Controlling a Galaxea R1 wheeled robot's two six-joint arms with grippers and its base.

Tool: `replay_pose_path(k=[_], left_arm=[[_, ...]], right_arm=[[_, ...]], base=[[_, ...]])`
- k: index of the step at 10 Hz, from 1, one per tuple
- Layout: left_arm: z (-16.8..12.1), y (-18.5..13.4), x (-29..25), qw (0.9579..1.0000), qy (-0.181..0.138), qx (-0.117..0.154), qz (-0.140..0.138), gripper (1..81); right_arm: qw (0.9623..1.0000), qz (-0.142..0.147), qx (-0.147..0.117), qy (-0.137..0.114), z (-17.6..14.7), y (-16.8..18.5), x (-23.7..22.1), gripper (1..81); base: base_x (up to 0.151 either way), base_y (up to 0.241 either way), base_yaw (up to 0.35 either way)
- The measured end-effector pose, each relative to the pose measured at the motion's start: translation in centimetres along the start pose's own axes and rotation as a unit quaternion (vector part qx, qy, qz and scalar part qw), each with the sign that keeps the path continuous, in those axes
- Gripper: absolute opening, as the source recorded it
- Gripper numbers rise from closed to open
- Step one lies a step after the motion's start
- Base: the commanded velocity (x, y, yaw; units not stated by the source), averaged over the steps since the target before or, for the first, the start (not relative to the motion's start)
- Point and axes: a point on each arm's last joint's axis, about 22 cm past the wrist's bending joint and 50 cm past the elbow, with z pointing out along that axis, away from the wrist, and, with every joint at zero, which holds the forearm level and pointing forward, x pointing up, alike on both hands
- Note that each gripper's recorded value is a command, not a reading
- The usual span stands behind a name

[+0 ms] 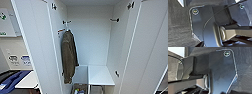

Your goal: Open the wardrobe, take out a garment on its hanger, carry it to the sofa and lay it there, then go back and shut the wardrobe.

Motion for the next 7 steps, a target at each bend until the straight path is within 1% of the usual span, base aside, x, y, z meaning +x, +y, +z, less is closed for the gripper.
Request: replay_pose_path(k=[1, 5, 7], left_arm=[[0.0, -0.01, 0.09, 1.0, 0.001, 0.0, 0.0, 81.1], [0.01, 0.0, 0.0, 1.0, -0.001, 0.0, 0.0, 81.1], [0.0, -0.01, 0.04, 1.0, -0.001, 0.0, 0.0, 81.1]], right_arm=[[1.0, 0.0, 0.0, 0.0, 0.0, 0.0, 0.04, 81.1], [1.0, -0.002, 0.001, 0.002, 0.04, -0.07, 0.67, 81.1], [1.0, -0.001, 0.0, -0.003, 0.0, 0.01, 0.07, 81.1]], base=[[0.078, 0.0, 0.0], [0.0, 0.0, 0.0], [0.0, 0.0, 0.0]])
